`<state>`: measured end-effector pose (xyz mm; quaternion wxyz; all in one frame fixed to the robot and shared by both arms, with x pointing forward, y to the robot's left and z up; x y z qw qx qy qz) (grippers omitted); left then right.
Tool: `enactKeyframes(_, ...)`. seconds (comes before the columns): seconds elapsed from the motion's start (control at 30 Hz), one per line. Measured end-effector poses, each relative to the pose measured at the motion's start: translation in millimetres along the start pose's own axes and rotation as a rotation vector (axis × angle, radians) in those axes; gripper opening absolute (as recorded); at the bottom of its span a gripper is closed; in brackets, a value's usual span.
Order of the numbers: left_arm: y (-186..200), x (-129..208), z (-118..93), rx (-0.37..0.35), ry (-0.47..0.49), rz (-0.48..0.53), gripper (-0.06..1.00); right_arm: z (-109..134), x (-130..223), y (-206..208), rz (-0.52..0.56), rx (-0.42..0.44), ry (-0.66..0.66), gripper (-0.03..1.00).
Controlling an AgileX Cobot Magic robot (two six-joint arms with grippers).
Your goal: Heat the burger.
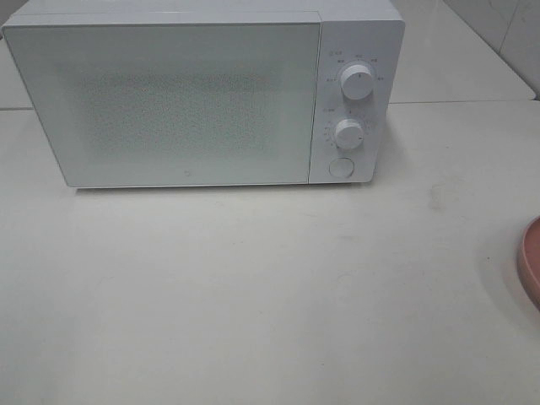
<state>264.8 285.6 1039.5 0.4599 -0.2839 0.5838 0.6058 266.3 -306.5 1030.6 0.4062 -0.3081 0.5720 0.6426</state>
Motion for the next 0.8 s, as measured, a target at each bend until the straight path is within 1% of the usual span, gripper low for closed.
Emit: enactKeyframes(0.8, 0.0, 0.0, 0.0, 0.000, 0.000, 0.000, 0.86, 0.0, 0.0, 0.0, 0.000, 0.000, 0.000, 0.75)
Point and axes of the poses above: a point on each arm's last joint axis where the gripper is mounted, y pointing back along that axis away from the gripper, z along the wrist's bending axis when the last joint is at zero, x = y × z, the point moved 4 cm from there along -y, pointing out along that axis toward the gripper, and after that the axes turned 11 degrees about -y, right-handed, at the moved point
